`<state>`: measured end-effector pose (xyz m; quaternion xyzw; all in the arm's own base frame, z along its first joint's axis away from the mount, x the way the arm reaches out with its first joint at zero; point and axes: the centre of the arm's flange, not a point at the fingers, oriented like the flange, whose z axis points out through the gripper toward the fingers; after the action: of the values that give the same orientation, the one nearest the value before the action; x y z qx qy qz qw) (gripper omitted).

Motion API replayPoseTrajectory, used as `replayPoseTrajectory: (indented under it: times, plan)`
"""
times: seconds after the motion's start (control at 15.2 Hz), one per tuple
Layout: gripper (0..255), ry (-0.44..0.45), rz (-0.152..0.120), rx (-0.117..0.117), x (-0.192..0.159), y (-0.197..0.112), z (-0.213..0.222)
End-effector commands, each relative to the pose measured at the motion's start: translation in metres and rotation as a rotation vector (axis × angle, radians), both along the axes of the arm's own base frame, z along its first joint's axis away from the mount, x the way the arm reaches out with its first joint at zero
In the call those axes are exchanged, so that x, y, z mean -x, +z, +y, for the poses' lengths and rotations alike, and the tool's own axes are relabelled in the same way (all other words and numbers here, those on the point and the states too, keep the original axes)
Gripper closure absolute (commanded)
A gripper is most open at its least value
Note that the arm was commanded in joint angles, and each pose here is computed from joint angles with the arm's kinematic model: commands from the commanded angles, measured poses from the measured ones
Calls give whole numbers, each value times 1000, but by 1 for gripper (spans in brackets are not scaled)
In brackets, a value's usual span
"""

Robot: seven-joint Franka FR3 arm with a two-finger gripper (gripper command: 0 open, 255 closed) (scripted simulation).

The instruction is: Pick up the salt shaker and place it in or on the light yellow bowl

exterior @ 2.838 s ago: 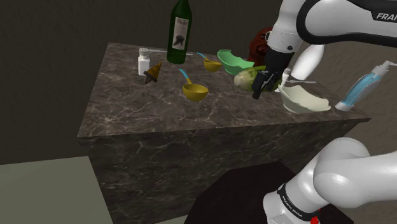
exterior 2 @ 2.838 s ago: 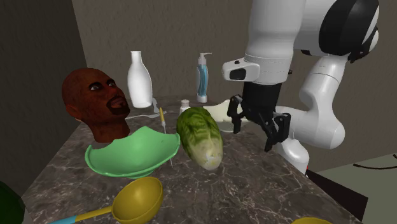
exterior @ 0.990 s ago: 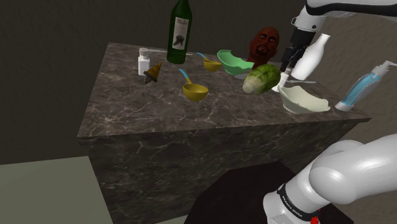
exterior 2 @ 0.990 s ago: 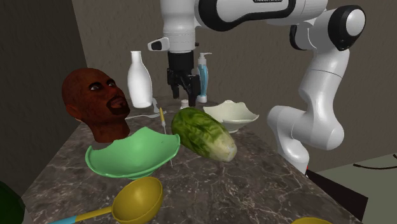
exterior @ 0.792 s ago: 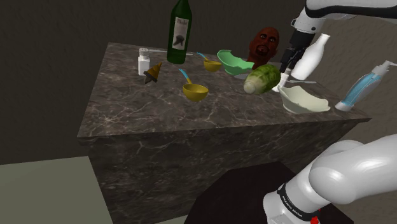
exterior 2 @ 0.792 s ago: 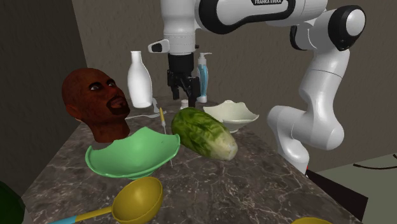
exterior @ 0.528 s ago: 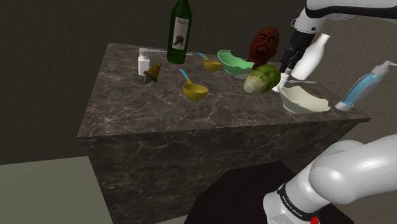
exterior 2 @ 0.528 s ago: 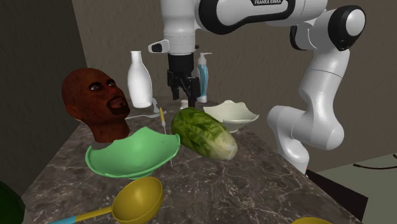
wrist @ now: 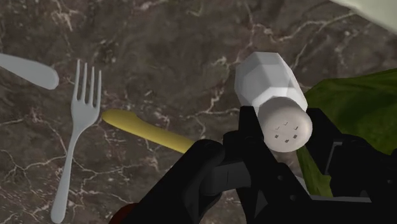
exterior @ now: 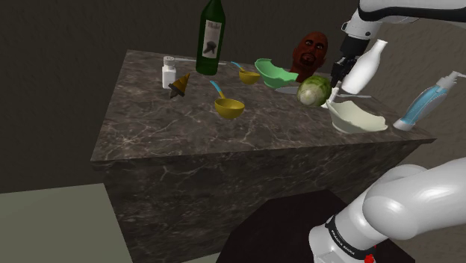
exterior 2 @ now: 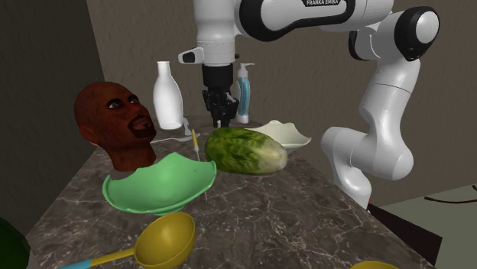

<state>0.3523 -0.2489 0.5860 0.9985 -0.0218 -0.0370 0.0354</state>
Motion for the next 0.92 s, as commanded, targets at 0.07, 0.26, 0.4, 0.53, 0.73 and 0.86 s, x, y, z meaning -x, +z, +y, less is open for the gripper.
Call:
replayPoseTrajectory:
  times: [0.07,0.26,0.4,0.53,0.73,0.86]
  plan:
    - [255,-1,9,-2,0,-4,-1]
    - [255,-1,9,-2,-1,8,1]
    - [255,-1,9,-2,-1,19,1]
    - [255,-1,9,-2,-1,29,1]
    - [255,-1,9,-2,-1,45,1]
    - [255,-1,9,-2,-1,56,1]
